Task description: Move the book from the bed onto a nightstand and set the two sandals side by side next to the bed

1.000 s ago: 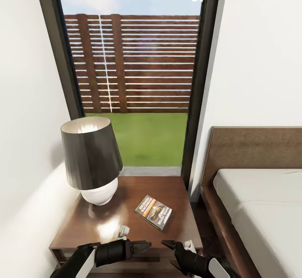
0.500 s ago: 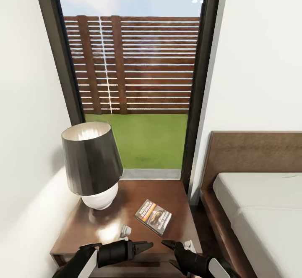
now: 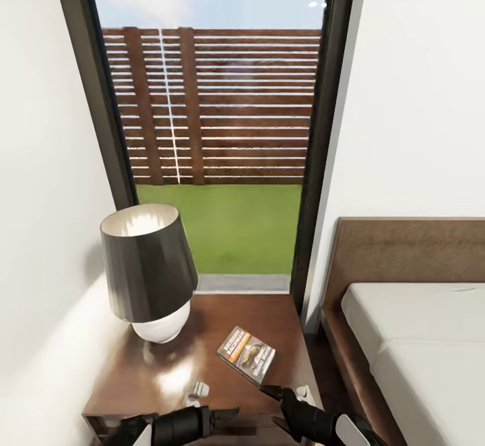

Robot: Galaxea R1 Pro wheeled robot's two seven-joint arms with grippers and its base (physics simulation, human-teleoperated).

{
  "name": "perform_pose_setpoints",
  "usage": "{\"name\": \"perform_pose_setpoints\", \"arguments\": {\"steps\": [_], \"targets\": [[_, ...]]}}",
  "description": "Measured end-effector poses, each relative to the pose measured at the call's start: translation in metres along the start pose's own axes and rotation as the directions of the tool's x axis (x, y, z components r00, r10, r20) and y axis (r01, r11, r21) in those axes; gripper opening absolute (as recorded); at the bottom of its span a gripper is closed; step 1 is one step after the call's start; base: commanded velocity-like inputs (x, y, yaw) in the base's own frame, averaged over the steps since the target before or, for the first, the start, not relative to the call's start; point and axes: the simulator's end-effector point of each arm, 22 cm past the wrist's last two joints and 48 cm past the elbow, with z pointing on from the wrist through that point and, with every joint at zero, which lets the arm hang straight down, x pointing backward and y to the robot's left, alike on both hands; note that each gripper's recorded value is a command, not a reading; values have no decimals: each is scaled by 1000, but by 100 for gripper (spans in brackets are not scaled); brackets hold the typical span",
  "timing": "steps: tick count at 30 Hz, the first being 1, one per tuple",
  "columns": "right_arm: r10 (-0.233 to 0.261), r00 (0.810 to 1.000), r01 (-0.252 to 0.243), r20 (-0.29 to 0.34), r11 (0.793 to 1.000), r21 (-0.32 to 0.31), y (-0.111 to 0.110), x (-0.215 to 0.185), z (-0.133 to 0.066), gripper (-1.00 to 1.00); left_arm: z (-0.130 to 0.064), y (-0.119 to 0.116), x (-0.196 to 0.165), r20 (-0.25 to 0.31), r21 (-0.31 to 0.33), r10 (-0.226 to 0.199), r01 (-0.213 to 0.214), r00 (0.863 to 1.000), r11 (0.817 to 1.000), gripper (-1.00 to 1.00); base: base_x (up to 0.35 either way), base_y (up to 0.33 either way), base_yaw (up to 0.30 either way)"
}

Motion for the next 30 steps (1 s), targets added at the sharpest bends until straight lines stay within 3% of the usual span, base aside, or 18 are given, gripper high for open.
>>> {"name": "perform_pose_setpoints", "arguments": {"steps": [4,7,11,12,15,16,19,20,24,27,30], "targets": [[-1,1000,1,3,1000,28,-7,-6,-15,100,-7,24,9,18,-100,17,-15,1000,995,100,0,0,0],[-15,999,12,43,997,81,-31,-36,-55,100,-12,30,9,27,-139,32,-27,999,990,100,0,0,0],[40,999,-46,35,981,187,-79,-30,-92,100,-26,37,7,24,-174,35,-31,999,984,100,0,0,0],[59,998,-56,-5,965,257,-105,-11,-103,100,-30,41,9,22,-186,36,-31,999,982,100,0,0,0],[42,997,-20,-62,944,329,-124,7,-116,100,-36,42,10,29,-204,49,-42,998,978,100,0,0,0],[-31,991,80,-130,918,387,-140,18,-124,100,-40,47,13,41,-220,66,-55,997,974,100,0,0,0],[-44,990,95,-137,915,392,-135,19,-126,100,-43,43,10,44,-224,69,-57,997,973,100,0,0,0],[-51,989,103,-141,914,392,-134,19,-126,100,-46,52,8,47,-268,70,-55,996,962,100,0,0,0],[-80,989,125,-128,912,391,-126,14,-128,100,-51,54,2,48,-312,72,-53,996,949,100,0,0,0],[-157,984,179,-87,905,386,-119,-2,-129,100,-56,62,-5,57,-370,89,-61,994,927,100,0,0,0],[-240,970,236,-39,892,386,-112,-17,-131,100,-67,77,-17,88,-470,138,-81,987,879,100,0,0,0]]}}
